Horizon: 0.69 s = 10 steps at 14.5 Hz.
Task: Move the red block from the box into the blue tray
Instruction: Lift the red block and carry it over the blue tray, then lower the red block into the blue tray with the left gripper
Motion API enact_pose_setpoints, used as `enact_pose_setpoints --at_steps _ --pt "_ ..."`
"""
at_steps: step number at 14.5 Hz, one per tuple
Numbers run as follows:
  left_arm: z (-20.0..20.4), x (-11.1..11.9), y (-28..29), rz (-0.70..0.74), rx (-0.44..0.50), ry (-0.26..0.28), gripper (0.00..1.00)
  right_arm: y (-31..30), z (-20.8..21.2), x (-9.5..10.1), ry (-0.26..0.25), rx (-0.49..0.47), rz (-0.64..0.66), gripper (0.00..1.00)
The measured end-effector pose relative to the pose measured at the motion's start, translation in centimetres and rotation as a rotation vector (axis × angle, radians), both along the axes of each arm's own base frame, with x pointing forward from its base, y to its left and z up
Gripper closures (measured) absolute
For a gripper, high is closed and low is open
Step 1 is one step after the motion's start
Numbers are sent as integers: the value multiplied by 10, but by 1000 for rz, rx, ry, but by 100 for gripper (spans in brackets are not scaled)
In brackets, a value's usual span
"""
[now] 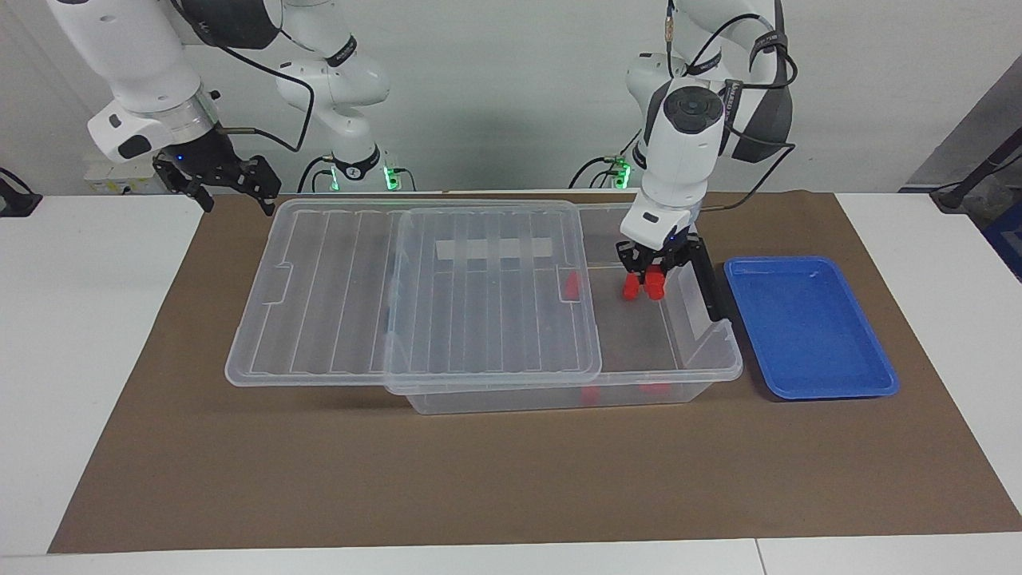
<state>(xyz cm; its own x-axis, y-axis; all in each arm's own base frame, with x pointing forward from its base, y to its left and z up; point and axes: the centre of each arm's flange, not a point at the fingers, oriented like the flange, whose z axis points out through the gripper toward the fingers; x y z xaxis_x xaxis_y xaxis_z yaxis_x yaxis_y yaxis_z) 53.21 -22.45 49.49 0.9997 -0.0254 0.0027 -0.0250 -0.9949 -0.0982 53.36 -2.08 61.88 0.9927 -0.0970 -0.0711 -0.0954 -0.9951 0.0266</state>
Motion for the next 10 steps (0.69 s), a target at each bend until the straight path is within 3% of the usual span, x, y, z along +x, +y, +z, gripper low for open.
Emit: enact_pose_setpoints --at_steps 3,6,10 --pt "30 5 39 -59 -1 16 66 0 0 0 0 0 0 0" --pt "53 15 120 -133 -10 25 66 -1 0 0 0 0 -1 0" --pt "56 22 214 -207 -15 45 66 -3 -1 0 2 0 -6 0"
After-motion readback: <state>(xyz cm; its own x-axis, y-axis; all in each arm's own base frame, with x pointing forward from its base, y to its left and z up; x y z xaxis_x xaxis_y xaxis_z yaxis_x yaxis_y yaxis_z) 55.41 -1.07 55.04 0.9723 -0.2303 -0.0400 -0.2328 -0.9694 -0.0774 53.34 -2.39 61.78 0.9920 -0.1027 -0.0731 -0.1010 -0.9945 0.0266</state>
